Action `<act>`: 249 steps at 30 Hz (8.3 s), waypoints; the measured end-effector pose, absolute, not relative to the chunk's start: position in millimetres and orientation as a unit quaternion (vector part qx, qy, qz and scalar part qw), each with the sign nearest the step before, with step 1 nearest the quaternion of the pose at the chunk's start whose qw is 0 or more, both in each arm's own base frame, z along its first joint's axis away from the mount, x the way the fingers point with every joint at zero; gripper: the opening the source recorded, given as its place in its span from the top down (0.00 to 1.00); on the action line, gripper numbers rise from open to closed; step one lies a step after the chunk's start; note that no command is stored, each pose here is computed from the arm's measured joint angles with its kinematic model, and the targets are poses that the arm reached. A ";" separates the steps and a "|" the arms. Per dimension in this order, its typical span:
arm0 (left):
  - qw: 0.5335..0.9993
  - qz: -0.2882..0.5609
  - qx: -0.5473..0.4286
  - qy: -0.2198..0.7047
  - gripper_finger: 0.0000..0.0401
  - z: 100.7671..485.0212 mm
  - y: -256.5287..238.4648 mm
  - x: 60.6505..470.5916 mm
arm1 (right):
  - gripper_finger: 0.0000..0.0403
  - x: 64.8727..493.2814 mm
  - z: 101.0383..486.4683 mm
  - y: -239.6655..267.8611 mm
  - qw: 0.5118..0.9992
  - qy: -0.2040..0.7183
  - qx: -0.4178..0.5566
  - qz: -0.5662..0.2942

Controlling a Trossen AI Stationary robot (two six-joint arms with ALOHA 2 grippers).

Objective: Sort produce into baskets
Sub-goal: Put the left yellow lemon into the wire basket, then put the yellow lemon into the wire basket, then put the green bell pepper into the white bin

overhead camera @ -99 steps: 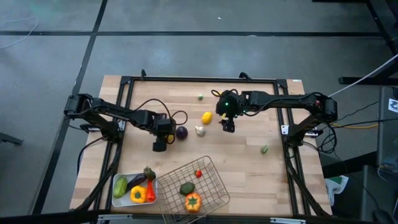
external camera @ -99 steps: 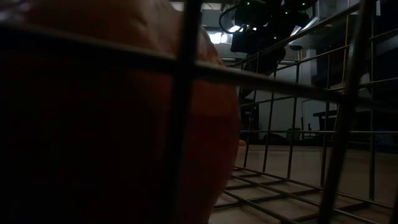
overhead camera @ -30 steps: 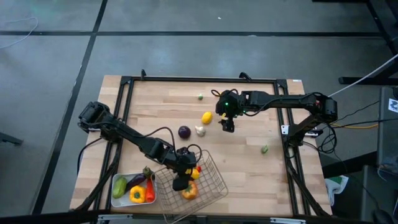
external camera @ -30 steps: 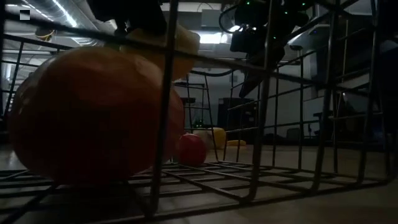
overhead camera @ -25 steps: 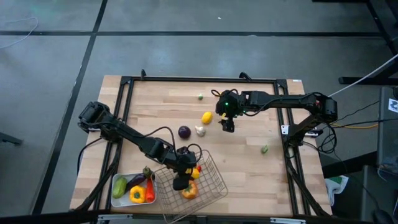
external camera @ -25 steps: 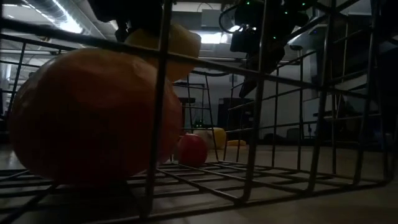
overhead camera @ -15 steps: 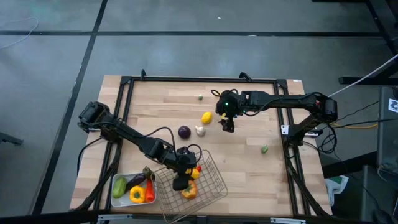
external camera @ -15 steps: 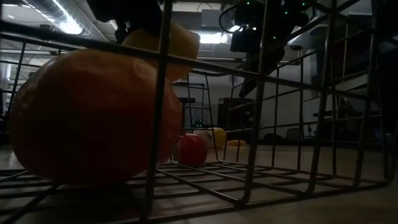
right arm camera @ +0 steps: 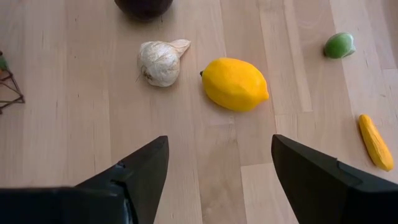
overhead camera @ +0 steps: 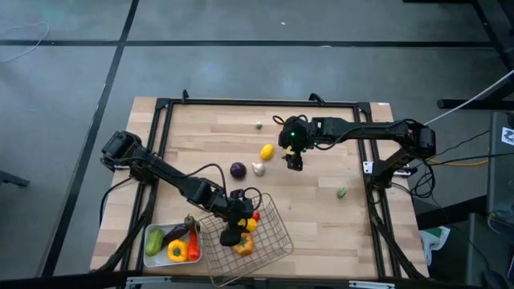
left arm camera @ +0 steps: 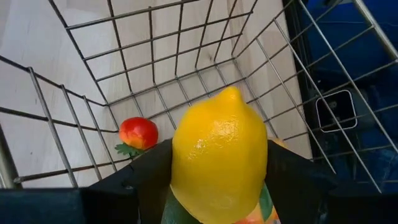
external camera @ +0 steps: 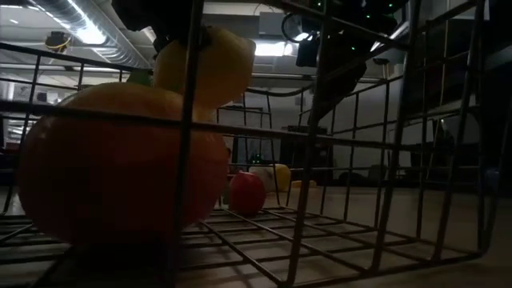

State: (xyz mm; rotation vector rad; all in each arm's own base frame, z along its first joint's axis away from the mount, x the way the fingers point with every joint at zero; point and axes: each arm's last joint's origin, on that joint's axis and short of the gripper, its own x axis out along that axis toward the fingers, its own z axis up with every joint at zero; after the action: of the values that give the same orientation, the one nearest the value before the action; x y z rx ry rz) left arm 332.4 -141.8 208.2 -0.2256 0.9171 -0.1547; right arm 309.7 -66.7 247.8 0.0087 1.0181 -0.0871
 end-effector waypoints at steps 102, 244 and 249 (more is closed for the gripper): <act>0.905 0.073 -0.062 0.414 0.14 261.7 9.3 285.2 | 0.43 398.3 156.7 -90.0 0.744 0.590 -0.284 0.134; 0.893 0.131 -0.160 0.401 0.14 282.9 -18.8 255.7 | 0.04 177.8 188.9 73.3 0.606 0.783 -0.138 -0.029; 0.893 0.131 -0.159 0.401 0.14 283.0 -18.8 255.7 | 0.04 172.5 171.9 71.7 0.605 0.784 -0.143 -0.002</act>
State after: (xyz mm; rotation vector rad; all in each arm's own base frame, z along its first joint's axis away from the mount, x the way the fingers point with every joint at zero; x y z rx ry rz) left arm 255.7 -18.8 283.0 -0.3303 0.8309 0.2711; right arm 172.5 71.7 171.9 -0.3303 1.8128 -0.0042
